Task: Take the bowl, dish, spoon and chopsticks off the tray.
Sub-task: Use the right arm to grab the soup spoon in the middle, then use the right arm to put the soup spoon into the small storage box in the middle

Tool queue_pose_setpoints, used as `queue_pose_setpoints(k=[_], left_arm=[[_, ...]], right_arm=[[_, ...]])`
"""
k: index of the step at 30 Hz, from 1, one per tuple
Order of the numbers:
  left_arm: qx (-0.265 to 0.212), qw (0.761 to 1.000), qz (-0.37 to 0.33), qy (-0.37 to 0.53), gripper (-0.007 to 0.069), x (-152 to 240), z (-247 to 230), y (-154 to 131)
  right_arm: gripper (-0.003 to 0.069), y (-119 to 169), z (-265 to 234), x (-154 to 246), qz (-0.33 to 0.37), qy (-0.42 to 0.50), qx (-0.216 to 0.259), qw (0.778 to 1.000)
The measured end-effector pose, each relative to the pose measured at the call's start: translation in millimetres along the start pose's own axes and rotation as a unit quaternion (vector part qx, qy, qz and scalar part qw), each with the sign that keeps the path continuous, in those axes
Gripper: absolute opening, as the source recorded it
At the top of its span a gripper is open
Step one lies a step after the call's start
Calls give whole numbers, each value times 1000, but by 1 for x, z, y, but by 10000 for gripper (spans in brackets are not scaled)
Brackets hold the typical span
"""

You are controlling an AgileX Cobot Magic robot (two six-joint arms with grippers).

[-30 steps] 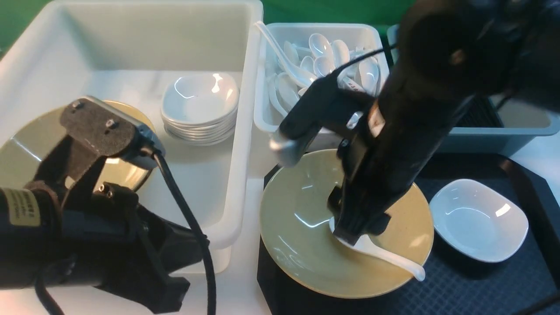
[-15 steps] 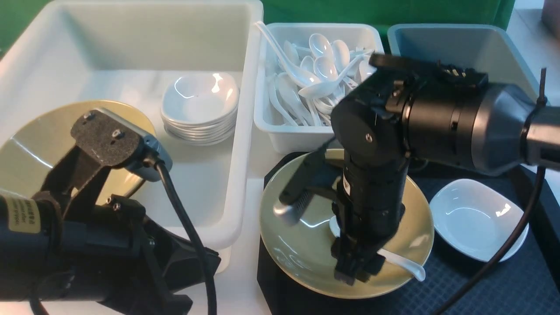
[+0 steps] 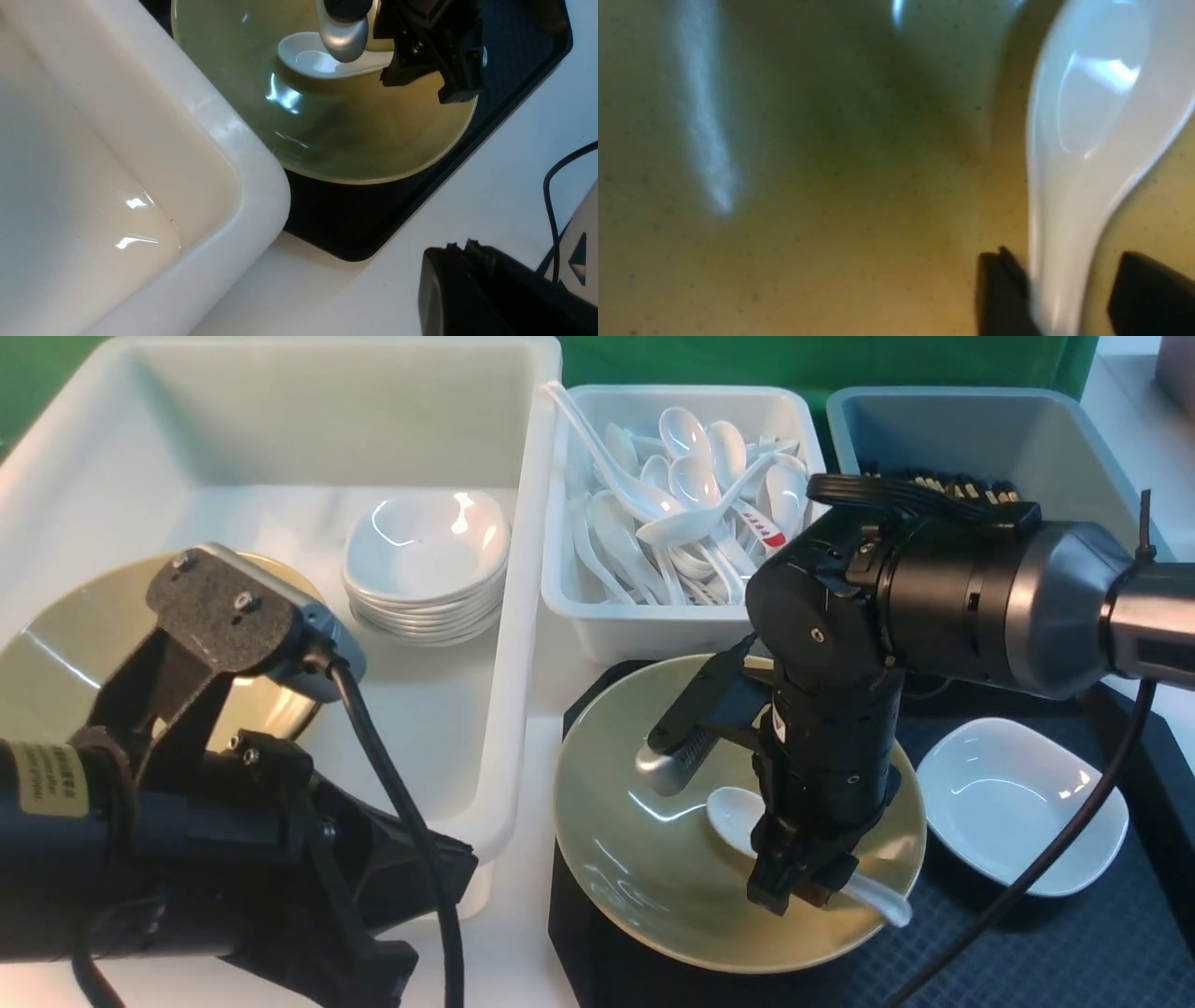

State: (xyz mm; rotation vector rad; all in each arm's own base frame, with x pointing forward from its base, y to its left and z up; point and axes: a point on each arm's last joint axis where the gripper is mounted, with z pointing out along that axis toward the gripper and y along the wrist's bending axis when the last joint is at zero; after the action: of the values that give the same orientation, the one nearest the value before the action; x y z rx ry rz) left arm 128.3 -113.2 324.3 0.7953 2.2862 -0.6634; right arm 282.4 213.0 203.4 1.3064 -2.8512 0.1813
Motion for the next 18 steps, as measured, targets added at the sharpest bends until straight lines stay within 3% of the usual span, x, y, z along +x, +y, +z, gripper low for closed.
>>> queue_pose_setpoints(k=[4, 7, 13, 15, 18], left_arm=[[0, 1000, 1, -3, -11, 0, 0, 0], [-1, 1000, 2, -3, -11, 0, 0, 0], [-2, 1000, 4, -3, -11, -1, 0, 0], [-2, 1000, 4, -4, -11, -1, 0, 0], [-7, 1000, 4, -21, -11, -4, 0, 1]], right_arm=[[162, -1, -4, -2, -7, -6, 0, 1000], [167, -3, -12, -8, -7, -19, 2, 1000], [167, -29, -82, -29, 10, -144, 56, 988], [167, -43, -103, -36, 31, -201, 73, 976], [167, -81, -136, -51, 116, -342, 98, 928]])
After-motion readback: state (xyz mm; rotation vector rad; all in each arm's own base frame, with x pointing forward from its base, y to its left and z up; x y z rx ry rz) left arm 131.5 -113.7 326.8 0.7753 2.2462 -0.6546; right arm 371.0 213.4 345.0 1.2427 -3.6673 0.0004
